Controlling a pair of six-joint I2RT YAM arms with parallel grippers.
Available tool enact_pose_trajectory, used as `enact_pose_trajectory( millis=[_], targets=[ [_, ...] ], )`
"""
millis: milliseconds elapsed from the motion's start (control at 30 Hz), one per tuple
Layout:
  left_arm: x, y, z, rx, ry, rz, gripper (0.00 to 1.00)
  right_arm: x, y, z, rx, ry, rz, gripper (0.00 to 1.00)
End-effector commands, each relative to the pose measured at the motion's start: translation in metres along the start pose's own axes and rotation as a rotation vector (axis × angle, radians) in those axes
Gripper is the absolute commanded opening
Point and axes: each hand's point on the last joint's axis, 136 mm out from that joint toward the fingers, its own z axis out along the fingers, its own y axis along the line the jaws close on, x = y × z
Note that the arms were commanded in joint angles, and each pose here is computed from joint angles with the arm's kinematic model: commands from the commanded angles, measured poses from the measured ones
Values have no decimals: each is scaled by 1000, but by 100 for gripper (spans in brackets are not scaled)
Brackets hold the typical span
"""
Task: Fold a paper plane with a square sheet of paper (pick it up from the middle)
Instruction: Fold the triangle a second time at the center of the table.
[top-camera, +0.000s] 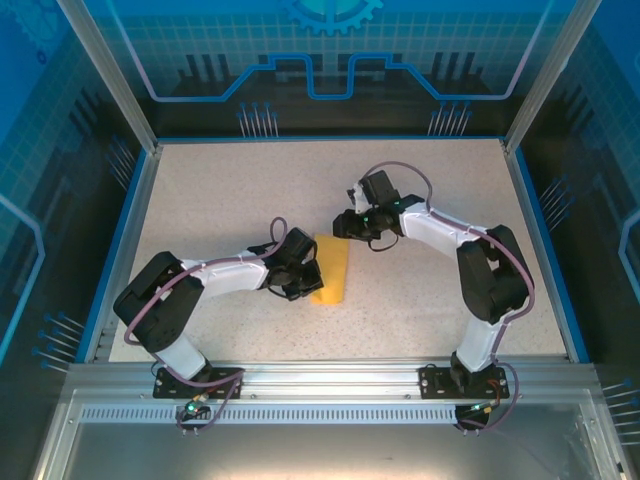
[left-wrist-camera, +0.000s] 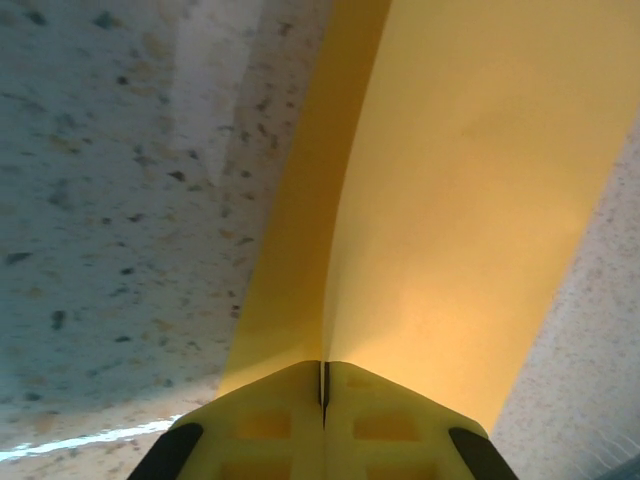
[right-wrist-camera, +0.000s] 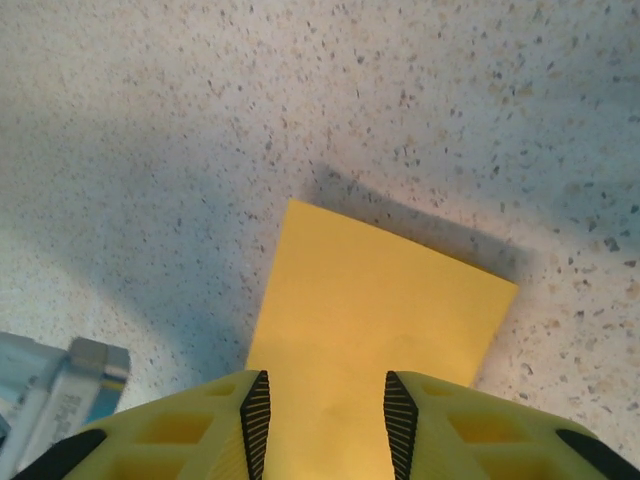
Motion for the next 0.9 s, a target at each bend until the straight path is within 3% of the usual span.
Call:
enact_pose_trajectory(
  millis=[0,400,733,867],
  targets=[
    [-3,9,-13,-58,-42,36,2,20,7,2,-10,41,-38,38],
    [-15,0,-65,-90,-138,137,2,12,28,-17,-60,-42,-68,37],
    [-38,-17,-144,-146,-302,261,3,-3,40,-59,-58,-184,-95,39],
    [-38,-21,-146,-154,-289,295,4,-3,39,-62,-52,-193,-96,40]
  ],
)
